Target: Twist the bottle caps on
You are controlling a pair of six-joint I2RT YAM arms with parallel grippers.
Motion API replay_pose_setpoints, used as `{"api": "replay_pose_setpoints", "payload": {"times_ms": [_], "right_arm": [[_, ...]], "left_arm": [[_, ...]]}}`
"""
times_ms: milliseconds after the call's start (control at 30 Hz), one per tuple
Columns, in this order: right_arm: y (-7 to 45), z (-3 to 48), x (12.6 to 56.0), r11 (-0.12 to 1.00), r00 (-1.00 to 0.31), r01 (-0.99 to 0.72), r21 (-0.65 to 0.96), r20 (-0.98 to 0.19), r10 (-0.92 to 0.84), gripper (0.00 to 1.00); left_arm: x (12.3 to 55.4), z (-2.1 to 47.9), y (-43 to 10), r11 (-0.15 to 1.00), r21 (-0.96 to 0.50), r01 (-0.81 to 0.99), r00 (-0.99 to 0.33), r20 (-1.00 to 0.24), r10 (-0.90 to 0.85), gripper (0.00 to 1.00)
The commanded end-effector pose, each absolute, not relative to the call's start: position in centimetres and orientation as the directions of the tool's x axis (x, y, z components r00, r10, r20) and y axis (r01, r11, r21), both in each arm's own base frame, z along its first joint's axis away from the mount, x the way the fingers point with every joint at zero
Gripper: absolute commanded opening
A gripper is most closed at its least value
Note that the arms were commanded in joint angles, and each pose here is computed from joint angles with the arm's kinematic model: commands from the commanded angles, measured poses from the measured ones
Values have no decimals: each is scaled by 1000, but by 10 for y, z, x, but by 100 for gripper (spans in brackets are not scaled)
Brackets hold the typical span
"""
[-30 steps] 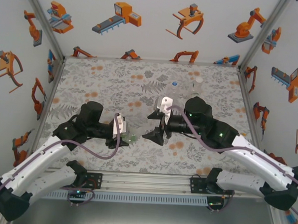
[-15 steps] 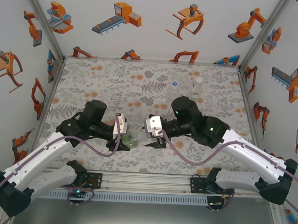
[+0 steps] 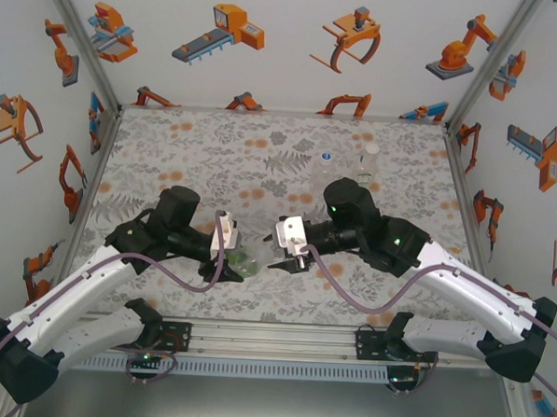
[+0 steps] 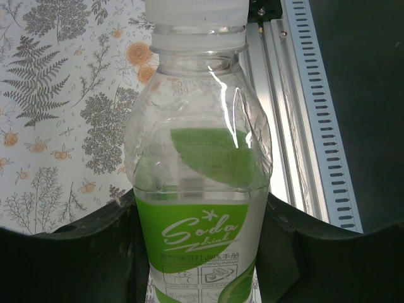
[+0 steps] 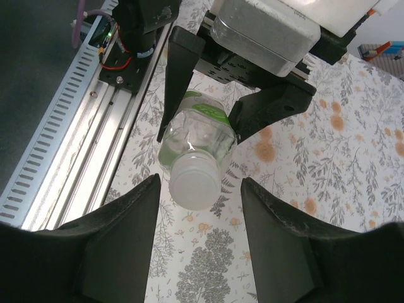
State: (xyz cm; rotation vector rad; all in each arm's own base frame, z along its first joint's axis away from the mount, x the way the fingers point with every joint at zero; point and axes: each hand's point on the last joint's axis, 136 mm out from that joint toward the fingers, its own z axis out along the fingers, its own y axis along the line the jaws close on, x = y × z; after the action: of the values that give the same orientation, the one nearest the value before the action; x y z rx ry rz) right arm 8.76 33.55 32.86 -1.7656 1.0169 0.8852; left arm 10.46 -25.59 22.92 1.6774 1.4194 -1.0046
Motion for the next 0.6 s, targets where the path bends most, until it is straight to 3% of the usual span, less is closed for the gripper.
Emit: {"api": "replay_pose_setpoints", "payload": {"times_ms": [0,567], "right_arm": [[338,331,83,-291,418,-892,-347,-878,-233,50],[340,324,82,-314,397,-896,-314,-883,-252,46]], "left_arm": [[98,243,-258,-187,56,981,128,-906,403,0],[98,245,-257,-185,65,981,135,-907,398,0]]}}
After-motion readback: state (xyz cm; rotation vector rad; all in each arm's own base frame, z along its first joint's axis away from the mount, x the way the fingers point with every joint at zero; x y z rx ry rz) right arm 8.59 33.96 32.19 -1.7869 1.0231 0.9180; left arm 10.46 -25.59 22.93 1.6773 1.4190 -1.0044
